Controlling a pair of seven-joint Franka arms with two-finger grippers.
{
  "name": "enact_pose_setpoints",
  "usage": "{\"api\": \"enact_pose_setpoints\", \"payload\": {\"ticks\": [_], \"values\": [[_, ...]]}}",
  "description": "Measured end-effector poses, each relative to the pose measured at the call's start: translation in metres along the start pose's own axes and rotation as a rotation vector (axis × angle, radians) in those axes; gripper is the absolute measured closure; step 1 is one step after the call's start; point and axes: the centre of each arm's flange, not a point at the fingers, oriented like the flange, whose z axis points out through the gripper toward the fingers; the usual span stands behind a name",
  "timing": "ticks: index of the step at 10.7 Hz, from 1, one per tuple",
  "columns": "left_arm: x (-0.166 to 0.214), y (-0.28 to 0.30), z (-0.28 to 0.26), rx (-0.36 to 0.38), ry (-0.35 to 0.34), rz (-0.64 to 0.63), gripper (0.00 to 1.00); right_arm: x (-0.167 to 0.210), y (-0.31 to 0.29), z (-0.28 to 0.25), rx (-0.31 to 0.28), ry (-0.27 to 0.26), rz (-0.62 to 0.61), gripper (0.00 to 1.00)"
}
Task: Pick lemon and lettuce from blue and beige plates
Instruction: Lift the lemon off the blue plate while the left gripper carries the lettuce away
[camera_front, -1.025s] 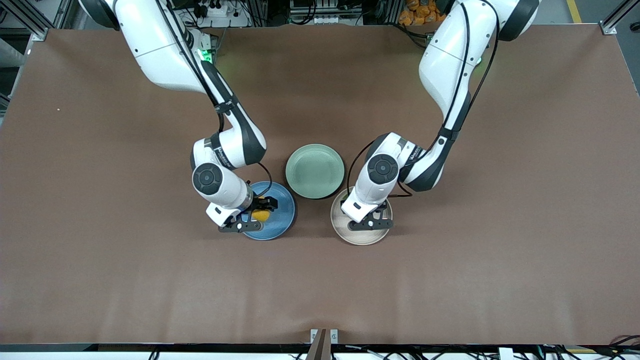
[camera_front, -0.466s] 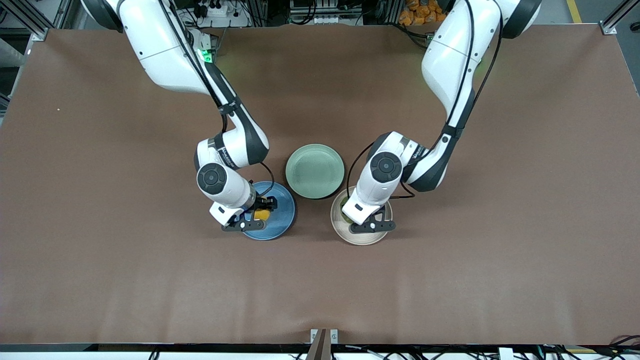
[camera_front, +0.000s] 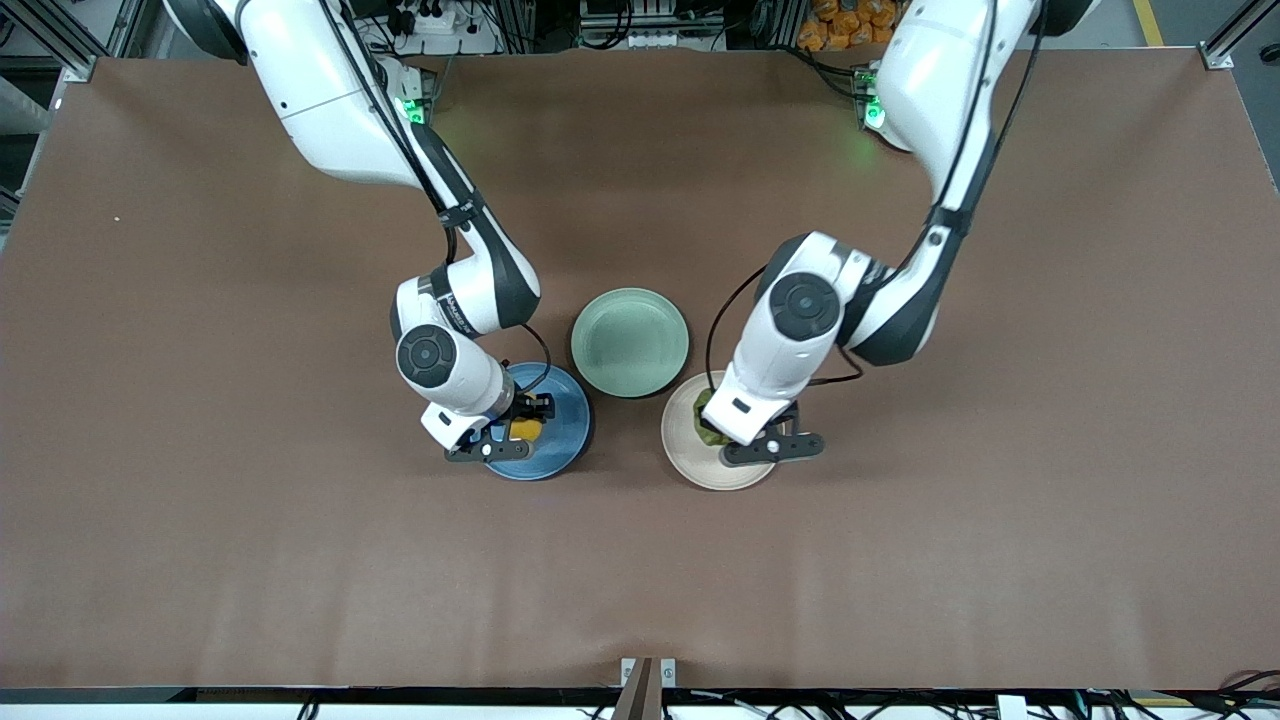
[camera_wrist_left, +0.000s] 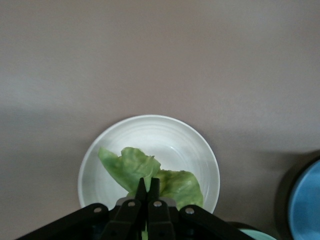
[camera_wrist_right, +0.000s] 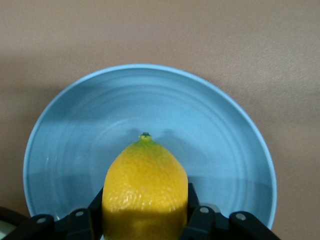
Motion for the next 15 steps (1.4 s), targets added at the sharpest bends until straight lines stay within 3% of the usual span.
{"api": "enact_pose_setpoints", "payload": {"ticks": [4, 9, 15], "values": [[0.044, -0.06, -0.04, 0.01, 0.024, -0.066, 0.98, 0.012, 0.007, -0.03, -0.006, -0.042, 0.014, 0.38], [0.078, -0.129, -0.042, 0.035, 0.015, 0.0, 0.98, 0.024, 0.053, -0.081, -0.008, -0.088, 0.035, 0.38], [0.099, -0.238, -0.015, 0.084, -0.077, 0.121, 0.98, 0.032, 0.15, -0.123, -0.11, -0.165, -0.07, 0.38]]}}
